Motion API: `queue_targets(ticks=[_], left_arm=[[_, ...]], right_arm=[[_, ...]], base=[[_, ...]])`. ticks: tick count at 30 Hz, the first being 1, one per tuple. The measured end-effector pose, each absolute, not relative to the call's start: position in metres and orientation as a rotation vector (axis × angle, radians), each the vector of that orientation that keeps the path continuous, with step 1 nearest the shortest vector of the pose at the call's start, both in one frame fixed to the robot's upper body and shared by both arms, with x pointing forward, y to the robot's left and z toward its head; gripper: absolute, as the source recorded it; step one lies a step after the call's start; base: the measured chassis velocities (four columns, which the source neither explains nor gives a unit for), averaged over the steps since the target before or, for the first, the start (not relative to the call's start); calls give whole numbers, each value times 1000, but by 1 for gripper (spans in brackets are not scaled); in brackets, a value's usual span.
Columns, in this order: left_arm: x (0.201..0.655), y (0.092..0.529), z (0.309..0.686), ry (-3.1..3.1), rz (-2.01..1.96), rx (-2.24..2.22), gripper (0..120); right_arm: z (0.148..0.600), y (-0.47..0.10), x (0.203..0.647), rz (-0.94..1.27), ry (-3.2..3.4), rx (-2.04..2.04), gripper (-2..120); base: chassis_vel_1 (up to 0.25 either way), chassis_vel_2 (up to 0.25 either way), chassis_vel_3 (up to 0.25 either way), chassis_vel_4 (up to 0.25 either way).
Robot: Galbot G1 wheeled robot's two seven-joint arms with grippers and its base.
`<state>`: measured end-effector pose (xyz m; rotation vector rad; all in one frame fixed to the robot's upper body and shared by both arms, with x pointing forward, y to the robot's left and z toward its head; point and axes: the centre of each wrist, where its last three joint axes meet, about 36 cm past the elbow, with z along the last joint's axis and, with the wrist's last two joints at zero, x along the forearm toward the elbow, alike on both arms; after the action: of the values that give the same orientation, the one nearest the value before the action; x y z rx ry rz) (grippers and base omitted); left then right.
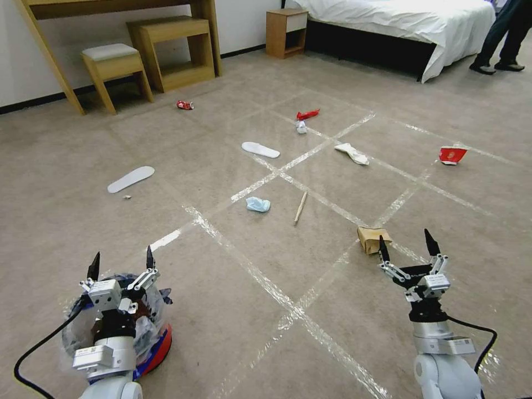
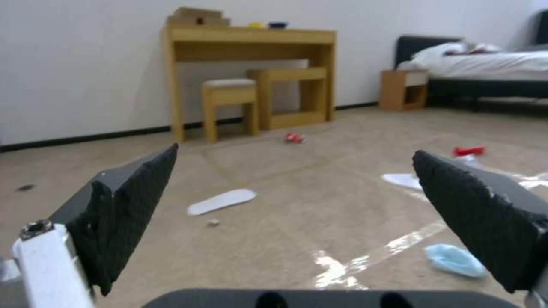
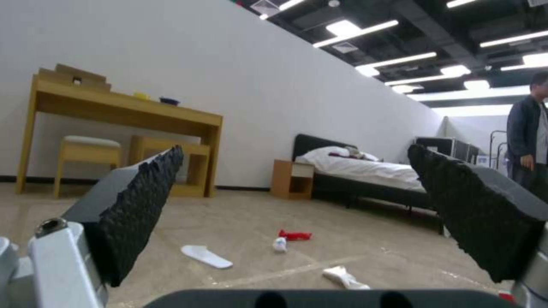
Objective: Pick up the trash bin and place the garbage on the floor into it.
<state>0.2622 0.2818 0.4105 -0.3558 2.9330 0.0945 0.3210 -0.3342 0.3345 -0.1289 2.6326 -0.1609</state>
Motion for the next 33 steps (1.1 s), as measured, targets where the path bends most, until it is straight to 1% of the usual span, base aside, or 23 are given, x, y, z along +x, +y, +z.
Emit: queue_targets(ticks=[1, 4, 6, 8, 15, 16, 19, 20, 21, 24, 25, 28, 31, 32, 33], left_arm=[[262, 282, 410, 2933, 95, -356, 100], [258, 296, 437, 2998, 143, -484, 100], [258, 299, 440, 3007, 151, -514, 100], [256, 310, 456, 3036, 169, -617, 100], [252, 337, 477, 3096, 194, -684, 100], [249, 347, 485, 3124, 186, -735, 100], [248, 356, 492, 3152, 174, -799, 100], [247, 366, 500, 3186, 173, -856, 100], [247, 366, 500, 3186, 173, -856, 100], [246, 382, 516, 3276, 119, -932, 100], [246, 382, 516, 3276, 119, -932, 100], [248, 403, 526, 3385, 12, -936, 100], [249, 405, 527, 3405, -19, -936, 100], [254, 414, 527, 3465, -112, -950, 100], [256, 420, 526, 3484, -124, -960, 100]], right_arm=[[334, -334, 321, -161, 2633, -129, 100], [334, -337, 322, -161, 2632, -126, 100], [335, -338, 322, -160, 2631, -125, 100], [335, -339, 323, -158, 2630, -122, 100], [337, -343, 324, -152, 2627, -111, 100], [338, -345, 324, -150, 2626, -106, 100], [338, -348, 324, -151, 2625, -102, 100], [339, -350, 324, -153, 2624, -100, 100], [339, -350, 324, -153, 2624, -100, 100], [339, -354, 323, -155, 2627, -94, 100], [339, -354, 323, -155, 2627, -94, 100], [337, -355, 321, -151, 2629, -89, 100], [336, -355, 320, -151, 2629, -89, 100], [336, -356, 320, -151, 2629, -89, 100], [336, -356, 320, -150, 2628, -89, 100]], base=[[0, 0, 0, 0], [0, 0, 0, 0], [0, 0, 0, 0], [0, 0, 0, 0], [0, 0, 0, 0], [0, 0, 0, 0], [0, 0, 0, 0], [0, 0, 0, 0], [0, 0, 0, 0], [0, 0, 0, 0], [0, 0, 0, 0], [0, 0, 0, 0], [0, 0, 0, 0], [0, 0, 0, 0], [0, 0, 0, 0]])
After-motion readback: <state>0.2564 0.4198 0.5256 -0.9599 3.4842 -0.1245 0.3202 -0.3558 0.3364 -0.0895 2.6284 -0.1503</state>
